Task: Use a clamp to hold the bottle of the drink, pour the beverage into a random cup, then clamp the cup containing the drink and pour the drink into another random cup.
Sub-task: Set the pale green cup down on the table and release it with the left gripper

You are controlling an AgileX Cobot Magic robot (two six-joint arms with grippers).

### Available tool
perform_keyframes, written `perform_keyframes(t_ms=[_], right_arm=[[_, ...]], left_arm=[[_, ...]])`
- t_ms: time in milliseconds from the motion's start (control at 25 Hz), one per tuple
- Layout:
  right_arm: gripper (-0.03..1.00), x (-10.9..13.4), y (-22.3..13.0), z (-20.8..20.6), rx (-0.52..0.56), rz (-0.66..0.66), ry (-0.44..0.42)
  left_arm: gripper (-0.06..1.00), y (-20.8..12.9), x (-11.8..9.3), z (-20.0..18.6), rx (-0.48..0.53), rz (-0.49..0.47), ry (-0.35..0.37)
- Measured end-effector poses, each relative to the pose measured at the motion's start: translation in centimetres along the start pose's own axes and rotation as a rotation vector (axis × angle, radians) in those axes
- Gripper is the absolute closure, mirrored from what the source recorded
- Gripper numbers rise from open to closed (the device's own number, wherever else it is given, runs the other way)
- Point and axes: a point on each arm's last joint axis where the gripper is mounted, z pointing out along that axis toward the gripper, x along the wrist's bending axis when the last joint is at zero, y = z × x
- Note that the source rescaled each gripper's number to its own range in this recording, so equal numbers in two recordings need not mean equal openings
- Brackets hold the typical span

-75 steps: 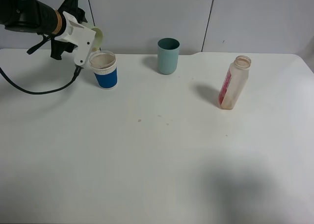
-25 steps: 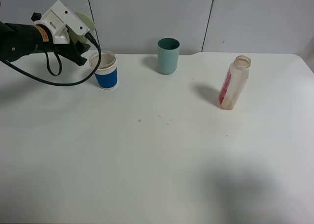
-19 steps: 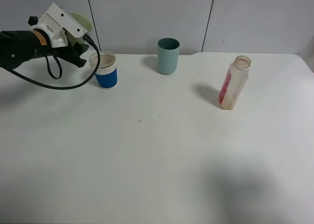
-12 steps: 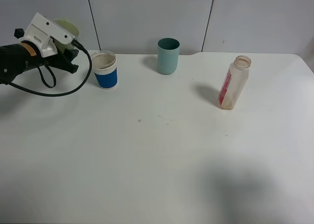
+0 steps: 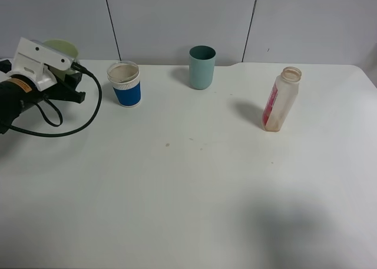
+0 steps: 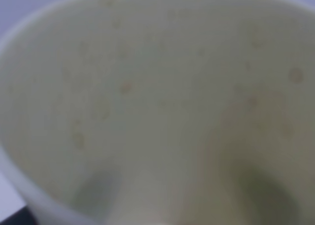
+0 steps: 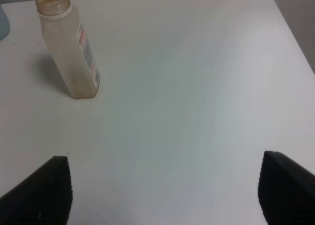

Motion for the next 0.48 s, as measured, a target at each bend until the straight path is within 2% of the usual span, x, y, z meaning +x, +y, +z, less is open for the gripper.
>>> perform_keyframes(t_ms=[320, 480], right_arm=[[0.37, 0.0, 0.0, 0.0, 0.000, 0.000, 0.000], [0.37, 0.0, 0.0, 0.0, 0.000, 0.000, 0.000]], left_arm=[[0.94, -1.1, -0.5, -1.1, -0.048, -0.097, 0.011], [0.94, -2.5, -1.3, -0.8, -0.027, -0.110, -0.024]])
